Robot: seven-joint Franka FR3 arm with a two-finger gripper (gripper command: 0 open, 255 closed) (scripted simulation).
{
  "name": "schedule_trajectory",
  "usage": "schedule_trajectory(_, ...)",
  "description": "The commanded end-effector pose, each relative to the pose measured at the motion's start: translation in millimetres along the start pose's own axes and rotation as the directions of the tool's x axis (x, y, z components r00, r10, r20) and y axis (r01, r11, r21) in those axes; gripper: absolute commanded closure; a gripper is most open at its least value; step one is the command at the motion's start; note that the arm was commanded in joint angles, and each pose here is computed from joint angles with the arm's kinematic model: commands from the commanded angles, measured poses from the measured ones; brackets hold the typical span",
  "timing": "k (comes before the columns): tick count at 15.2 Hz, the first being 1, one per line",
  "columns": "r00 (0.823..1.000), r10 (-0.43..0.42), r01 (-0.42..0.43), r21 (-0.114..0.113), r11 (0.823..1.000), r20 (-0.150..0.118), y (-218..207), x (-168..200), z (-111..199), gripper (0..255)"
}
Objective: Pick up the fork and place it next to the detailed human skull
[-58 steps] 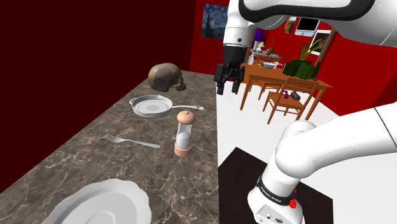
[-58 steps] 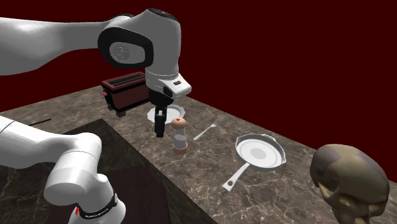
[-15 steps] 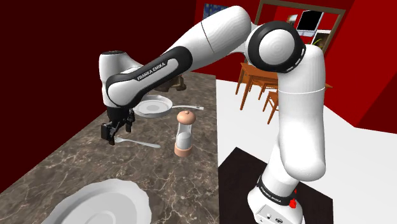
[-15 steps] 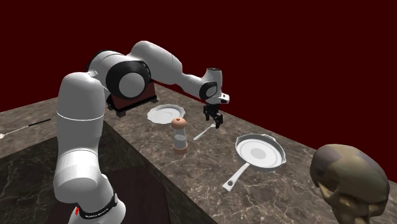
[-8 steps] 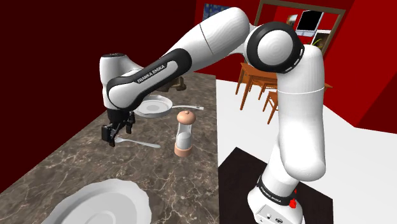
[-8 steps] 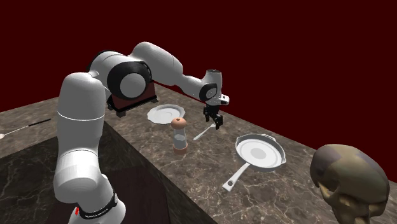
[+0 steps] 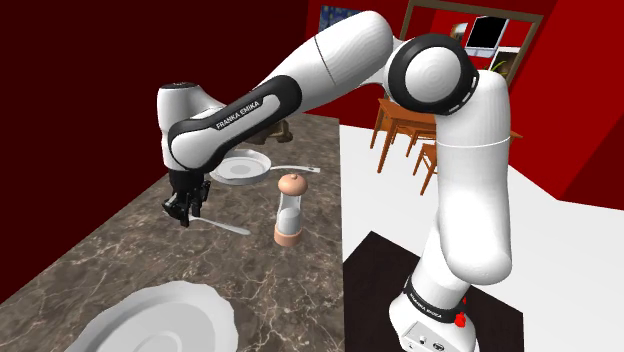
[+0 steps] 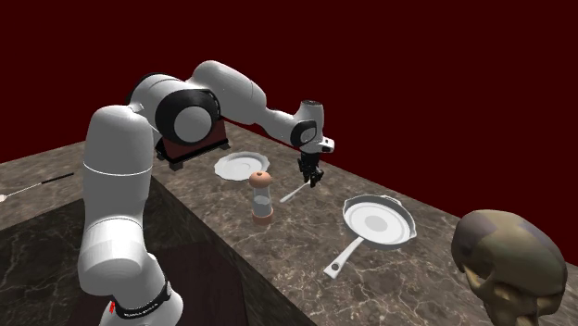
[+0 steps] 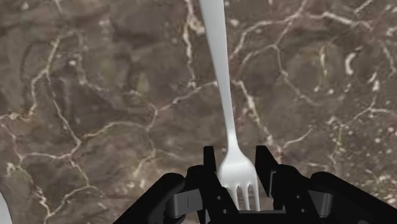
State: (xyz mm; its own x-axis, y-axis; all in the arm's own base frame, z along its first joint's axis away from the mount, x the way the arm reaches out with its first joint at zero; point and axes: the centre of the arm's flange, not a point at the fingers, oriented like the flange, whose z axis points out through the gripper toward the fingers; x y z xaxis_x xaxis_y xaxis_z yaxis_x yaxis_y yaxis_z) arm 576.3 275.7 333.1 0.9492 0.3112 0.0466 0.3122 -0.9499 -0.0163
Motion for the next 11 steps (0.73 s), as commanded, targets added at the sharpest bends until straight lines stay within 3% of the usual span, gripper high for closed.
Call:
schedule_trajectory(1, 1.0, -0.003, 0.003, 0.002, 1.0, 0.004, -3, -1, 2, 255)
schedule_trajectory(11, 1.0, -0.003, 0.003, 0.002, 1.0, 0.004, -3, 1, -40, 255)
